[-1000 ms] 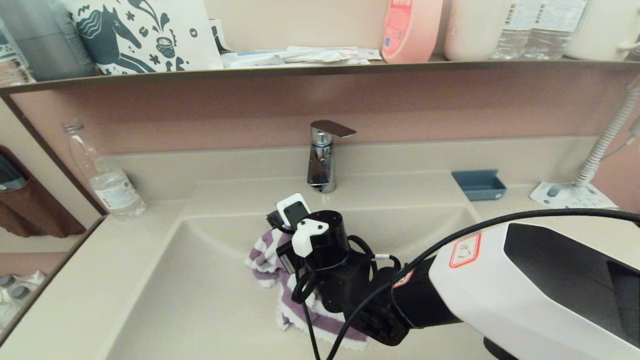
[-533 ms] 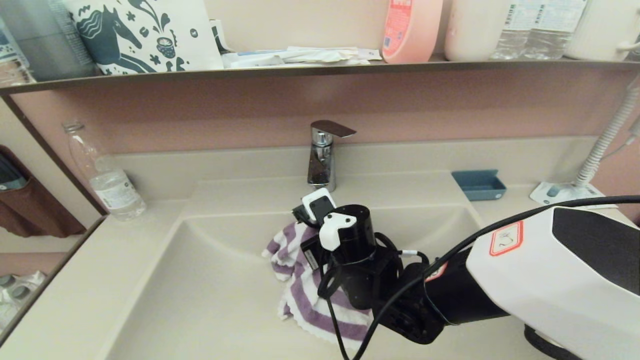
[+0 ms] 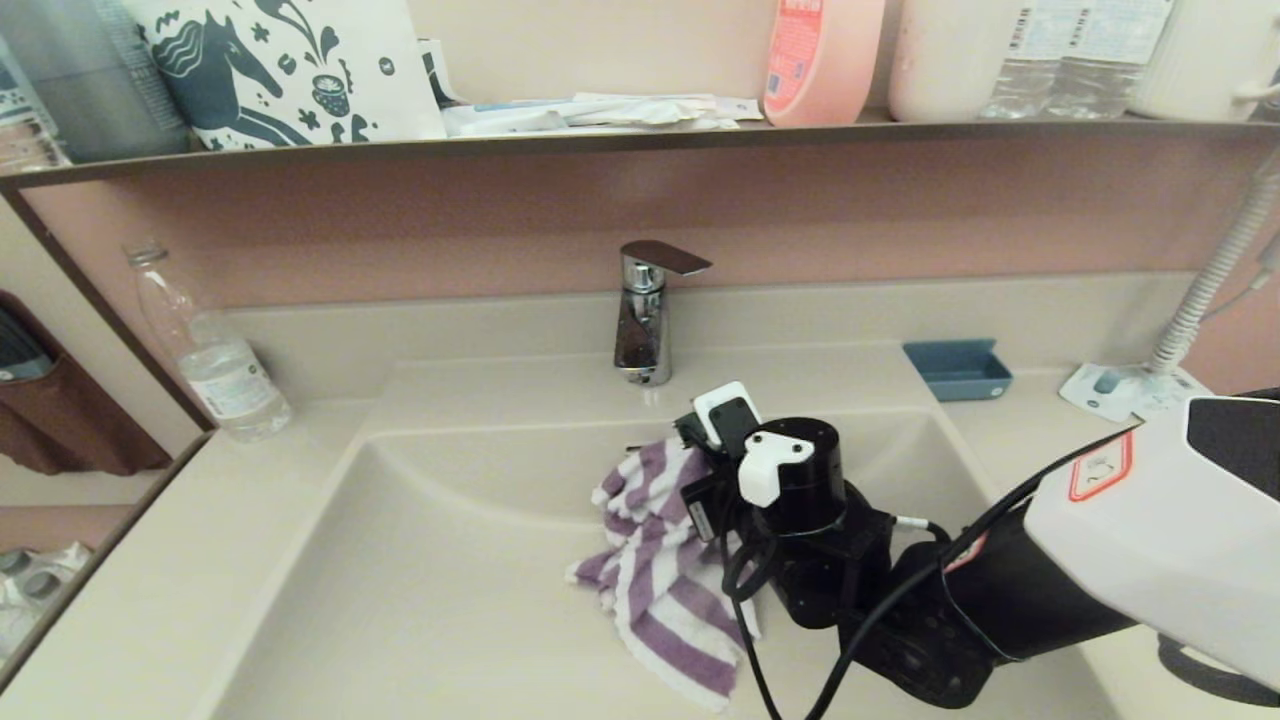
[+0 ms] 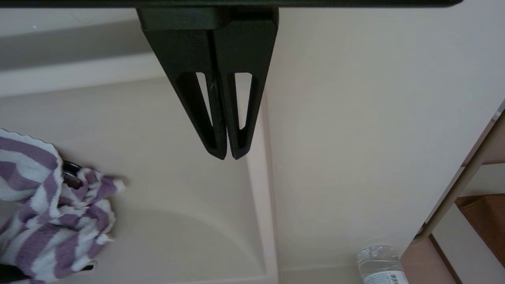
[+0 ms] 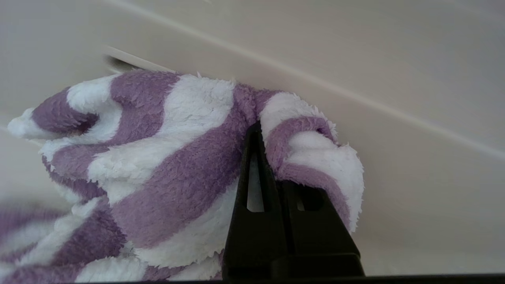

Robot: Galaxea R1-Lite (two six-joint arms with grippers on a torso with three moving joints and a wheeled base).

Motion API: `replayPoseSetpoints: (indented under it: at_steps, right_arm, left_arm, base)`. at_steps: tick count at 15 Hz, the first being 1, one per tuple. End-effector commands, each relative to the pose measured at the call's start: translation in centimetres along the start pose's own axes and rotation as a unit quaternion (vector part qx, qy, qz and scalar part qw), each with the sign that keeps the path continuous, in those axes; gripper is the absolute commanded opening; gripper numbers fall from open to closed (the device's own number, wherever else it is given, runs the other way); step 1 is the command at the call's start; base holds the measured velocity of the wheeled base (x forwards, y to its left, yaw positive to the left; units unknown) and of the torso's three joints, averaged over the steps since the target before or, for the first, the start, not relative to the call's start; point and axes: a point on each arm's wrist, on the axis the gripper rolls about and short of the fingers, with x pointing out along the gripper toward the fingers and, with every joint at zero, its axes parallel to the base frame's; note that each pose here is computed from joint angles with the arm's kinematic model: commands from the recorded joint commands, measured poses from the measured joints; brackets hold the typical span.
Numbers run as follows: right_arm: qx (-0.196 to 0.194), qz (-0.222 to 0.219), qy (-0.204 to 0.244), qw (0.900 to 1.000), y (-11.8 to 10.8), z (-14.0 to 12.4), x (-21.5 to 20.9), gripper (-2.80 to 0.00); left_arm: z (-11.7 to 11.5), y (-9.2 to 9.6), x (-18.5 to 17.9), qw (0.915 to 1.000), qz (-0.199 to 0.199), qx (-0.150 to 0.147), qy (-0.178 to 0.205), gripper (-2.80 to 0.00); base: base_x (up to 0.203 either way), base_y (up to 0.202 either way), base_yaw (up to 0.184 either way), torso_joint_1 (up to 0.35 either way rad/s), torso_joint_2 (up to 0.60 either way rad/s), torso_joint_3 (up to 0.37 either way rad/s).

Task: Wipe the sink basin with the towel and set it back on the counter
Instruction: Wipe the sink

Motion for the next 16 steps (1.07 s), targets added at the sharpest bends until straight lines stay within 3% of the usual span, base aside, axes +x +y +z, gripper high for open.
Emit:
replayPoseSetpoints:
  at_steps: [1,5,12,16]
  right_arm:
    - [0.004,-0.013,0.001,1.000,-1.5,0.2,-0.5,-2.80]
    - [0.009,-0.039,0.010,0.999,-4.3,0.0,-0.8,-2.80]
    - [0.017,-0.092,0.031,0.995,-11.2,-0.6,-3.7,-2.80]
    - [0.026,-0.107,0.013,0.994,-13.1,0.6,-6.2,-2.80]
  left_arm:
    - [0.0,0.0,0.0,1.0000,0.000,0.000,0.001,-2.80]
    - [0.0,0.0,0.0,1.0000,0.000,0.000,0.001,-2.80]
    - [0.0,0.0,0.0,1.0000,0.000,0.000,0.001,-2.80]
    - [0.0,0.0,0.0,1.0000,0.000,0.000,0.001,-2.80]
  base:
    - [0.000,0.000,0.000,0.000,0.00,0.000]
    - [0.000,0.000,0.000,0.000,0.00,0.000]
    - [0.000,0.000,0.000,0.000,0.00,0.000]
    - [0.000,0.000,0.000,0.000,0.00,0.000]
